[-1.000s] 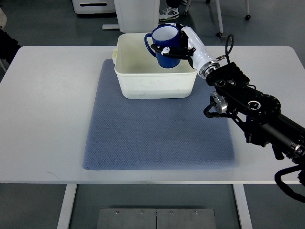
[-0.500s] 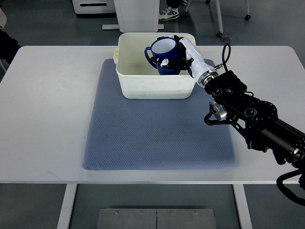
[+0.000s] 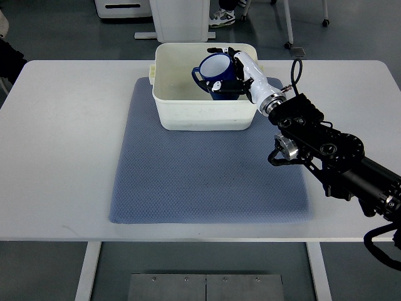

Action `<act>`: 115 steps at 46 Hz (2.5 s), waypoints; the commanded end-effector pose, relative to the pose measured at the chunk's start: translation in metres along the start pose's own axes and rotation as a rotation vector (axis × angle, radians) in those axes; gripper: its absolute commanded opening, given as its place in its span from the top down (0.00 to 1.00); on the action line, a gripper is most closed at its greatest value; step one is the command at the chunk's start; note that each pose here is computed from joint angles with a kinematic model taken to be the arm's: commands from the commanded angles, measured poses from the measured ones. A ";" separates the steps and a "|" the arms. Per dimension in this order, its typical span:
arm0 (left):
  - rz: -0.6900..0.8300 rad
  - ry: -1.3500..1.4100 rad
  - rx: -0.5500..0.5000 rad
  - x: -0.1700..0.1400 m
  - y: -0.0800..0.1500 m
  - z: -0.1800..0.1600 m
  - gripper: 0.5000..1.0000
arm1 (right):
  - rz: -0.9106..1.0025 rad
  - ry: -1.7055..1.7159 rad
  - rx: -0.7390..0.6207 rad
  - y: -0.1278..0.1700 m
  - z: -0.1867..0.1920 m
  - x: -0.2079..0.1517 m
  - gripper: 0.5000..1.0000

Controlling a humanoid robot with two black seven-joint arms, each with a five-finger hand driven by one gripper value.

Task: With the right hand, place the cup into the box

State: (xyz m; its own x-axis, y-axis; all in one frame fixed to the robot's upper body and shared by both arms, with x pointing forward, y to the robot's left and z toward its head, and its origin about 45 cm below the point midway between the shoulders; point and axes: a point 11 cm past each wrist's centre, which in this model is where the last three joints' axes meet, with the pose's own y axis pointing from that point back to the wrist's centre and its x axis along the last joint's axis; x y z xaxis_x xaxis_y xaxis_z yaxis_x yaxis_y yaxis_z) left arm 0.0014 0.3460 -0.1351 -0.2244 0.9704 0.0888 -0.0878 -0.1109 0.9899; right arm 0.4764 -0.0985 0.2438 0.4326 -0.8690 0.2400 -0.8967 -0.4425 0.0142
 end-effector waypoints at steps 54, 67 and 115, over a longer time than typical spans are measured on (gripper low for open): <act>0.000 -0.001 0.000 0.000 0.000 0.000 0.00 | 0.192 -0.130 0.018 -0.001 -0.038 0.093 0.00; 0.000 0.001 -0.001 0.000 0.000 0.000 0.00 | 0.279 -0.222 -0.074 0.019 -0.003 0.119 0.00; 0.000 -0.001 0.000 0.000 0.000 0.000 0.00 | 0.421 -0.461 -0.216 0.067 0.079 0.131 0.00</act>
State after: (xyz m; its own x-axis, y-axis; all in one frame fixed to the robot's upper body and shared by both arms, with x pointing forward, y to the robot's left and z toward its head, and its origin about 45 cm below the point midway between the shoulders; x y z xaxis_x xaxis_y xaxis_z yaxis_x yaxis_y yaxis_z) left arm 0.0013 0.3460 -0.1351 -0.2244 0.9704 0.0889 -0.0875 -0.1109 0.9900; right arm 0.4828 -0.2583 0.2039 -0.0021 -0.9850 -0.1723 -0.9777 -0.0341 0.2070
